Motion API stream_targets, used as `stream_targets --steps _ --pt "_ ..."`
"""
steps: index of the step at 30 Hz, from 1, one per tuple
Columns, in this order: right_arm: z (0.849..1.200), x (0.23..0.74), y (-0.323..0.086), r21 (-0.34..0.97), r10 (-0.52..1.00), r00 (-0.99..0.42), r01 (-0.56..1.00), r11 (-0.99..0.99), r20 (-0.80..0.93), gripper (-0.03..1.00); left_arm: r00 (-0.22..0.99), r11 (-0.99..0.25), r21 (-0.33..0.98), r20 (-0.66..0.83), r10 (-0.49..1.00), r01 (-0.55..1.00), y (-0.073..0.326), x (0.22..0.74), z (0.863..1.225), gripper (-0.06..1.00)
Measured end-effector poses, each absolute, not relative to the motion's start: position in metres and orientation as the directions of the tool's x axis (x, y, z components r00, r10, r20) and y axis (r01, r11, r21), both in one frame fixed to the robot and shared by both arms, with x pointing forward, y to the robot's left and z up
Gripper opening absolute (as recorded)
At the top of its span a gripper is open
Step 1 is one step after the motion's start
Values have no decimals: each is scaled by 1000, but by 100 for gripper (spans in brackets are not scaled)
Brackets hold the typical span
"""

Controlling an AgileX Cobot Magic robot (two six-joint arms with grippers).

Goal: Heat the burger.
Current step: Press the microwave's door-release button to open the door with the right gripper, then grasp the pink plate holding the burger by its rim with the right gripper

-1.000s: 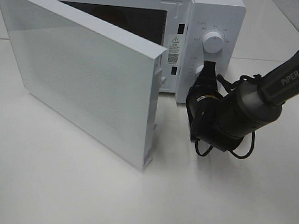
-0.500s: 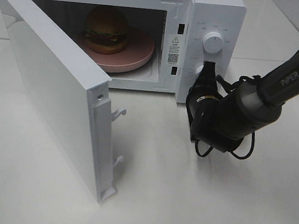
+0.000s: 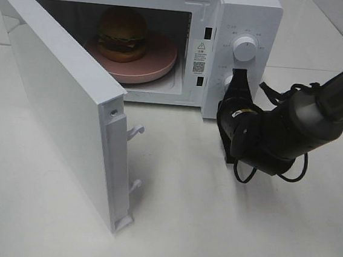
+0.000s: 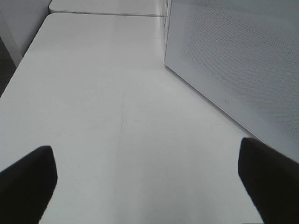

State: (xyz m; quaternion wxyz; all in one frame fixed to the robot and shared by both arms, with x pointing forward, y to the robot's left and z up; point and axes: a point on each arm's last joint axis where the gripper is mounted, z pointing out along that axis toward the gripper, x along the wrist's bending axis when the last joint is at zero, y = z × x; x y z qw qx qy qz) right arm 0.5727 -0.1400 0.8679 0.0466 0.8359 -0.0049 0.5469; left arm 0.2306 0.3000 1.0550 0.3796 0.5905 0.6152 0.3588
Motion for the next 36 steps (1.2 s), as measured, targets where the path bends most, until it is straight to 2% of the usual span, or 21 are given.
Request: stream_targets --steps 10,18,23,28,36 --pt "882 551 -146 174 191 444 78 -982 875 0 -14 45 890 -43 999 454 300 231 1055 97" --pt "907 533 -149 317 422 411 301 -900 808 0 -14 45 890 -43 999 454 300 231 1055 97" --pt "925 527 -155 417 614 342 497 -761 712 0 -14 45 890 -43 999 454 300 231 1055 97" --pt "936 522 -161 463 711 277 598 -654 646 0 -14 45 890 -43 999 454 300 231 1055 97" --pt "954 509 -172 507 886 108 786 -353 450 0 -14 45 890 -43 999 454 300 231 1055 97"
